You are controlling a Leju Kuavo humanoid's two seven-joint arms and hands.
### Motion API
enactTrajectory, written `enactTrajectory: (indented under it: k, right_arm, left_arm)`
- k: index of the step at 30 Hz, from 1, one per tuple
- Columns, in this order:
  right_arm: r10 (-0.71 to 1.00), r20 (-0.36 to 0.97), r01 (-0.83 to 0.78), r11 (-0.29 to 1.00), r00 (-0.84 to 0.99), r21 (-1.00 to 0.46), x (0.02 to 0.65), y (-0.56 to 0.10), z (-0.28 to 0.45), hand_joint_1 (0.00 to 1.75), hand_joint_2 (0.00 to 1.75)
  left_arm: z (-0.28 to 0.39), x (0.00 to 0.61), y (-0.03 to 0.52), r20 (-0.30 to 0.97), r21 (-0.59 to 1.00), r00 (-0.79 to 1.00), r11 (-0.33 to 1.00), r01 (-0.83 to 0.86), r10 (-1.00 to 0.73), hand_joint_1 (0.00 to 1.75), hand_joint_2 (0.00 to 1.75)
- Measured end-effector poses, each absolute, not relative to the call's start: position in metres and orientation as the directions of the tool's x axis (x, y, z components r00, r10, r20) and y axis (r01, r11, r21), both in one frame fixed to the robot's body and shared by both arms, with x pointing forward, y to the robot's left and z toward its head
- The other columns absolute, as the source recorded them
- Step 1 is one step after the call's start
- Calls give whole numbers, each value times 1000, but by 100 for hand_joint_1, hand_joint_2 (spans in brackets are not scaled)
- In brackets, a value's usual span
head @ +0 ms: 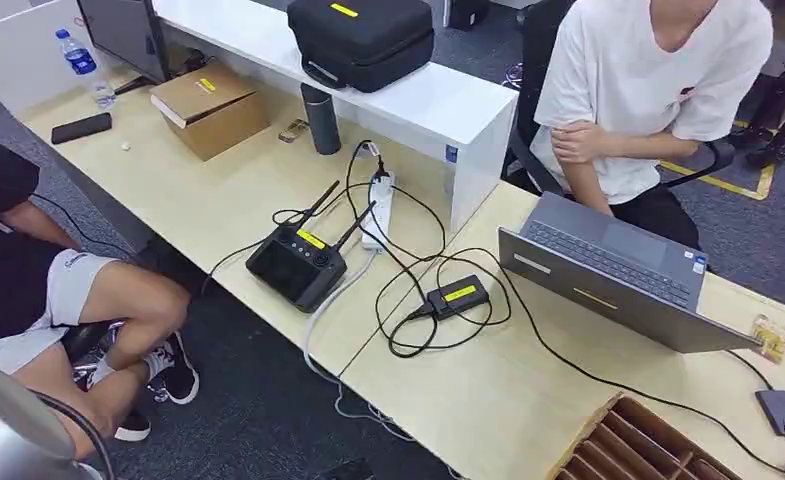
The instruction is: Pass the card to the sensor for recognition and then transmit it.
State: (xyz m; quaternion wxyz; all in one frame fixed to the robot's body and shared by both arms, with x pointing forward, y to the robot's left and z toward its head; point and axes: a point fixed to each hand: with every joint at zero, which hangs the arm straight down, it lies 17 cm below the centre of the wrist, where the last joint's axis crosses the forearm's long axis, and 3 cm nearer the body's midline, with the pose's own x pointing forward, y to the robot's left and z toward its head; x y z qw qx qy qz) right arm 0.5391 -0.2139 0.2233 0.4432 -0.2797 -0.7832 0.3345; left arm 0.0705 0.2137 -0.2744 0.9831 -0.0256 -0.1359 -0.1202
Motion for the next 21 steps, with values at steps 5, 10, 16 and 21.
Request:
enactTrajectory:
  k: [5, 10, 16, 21]
  right_arm:
    - [731, 511, 185, 637, -452, -748, 504, -238, 210, 175, 175]
    - [738, 519, 207, 641, -432, -739, 455, -273, 186, 175, 175]
    - [756, 542, 258, 642, -366, -722, 397, -326, 172, 175, 175]
    - [770, 546, 300, 634, -330, -713, 364, -357, 174, 175, 175]
  left_arm:
    - [-275, 68, 215, 262, -20, 946, 980, 200, -188, 0, 175]
    - [-275, 67, 213, 263, -27, 954, 987, 159, -147, 0, 175]
    - [-275, 67, 214, 262, -27, 960, 994, 110, -99, 0, 175]
    - [-275, 68, 215, 265, -23, 961, 996, 83, -74, 0, 175]
